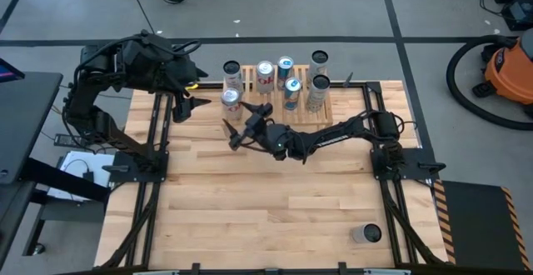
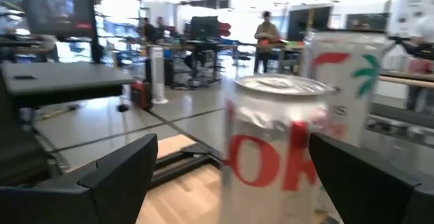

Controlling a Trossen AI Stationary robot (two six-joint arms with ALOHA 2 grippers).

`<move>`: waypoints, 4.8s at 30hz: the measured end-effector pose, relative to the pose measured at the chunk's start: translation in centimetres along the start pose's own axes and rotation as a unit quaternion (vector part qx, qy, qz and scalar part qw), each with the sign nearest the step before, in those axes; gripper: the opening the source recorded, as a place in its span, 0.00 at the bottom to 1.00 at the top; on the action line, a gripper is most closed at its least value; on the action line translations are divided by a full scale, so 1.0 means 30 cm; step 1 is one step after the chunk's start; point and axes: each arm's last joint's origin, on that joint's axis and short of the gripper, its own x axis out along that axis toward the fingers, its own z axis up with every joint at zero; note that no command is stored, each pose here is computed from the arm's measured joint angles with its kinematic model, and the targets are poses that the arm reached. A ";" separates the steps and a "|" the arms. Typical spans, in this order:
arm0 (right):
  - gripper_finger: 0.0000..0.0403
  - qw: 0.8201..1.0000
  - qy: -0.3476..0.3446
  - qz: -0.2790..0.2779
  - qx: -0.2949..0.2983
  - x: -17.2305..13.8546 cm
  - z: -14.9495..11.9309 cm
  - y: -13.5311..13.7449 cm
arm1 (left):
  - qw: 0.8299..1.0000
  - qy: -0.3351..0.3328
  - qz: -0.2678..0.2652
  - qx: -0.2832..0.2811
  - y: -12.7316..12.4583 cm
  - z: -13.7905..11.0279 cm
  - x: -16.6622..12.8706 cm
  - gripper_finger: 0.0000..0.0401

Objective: Place canned beverage on shelf
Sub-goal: Put the silver soda can on the shelf aligned with the other silver soda can

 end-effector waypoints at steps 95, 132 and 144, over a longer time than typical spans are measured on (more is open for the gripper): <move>0.71 0.993 0.068 -0.095 0.000 -0.173 0.070 -0.108 | 1.000 0.015 -0.003 0.002 -0.002 -0.009 0.000 0.86; 0.79 0.988 0.032 -0.144 0.036 -0.179 -0.020 -0.194 | 1.000 0.014 -0.003 0.002 -0.002 -0.009 0.000 0.86; 0.79 0.988 0.033 -0.144 0.033 -0.179 -0.021 -0.194 | 1.000 0.014 -0.003 0.002 -0.002 -0.009 0.000 0.86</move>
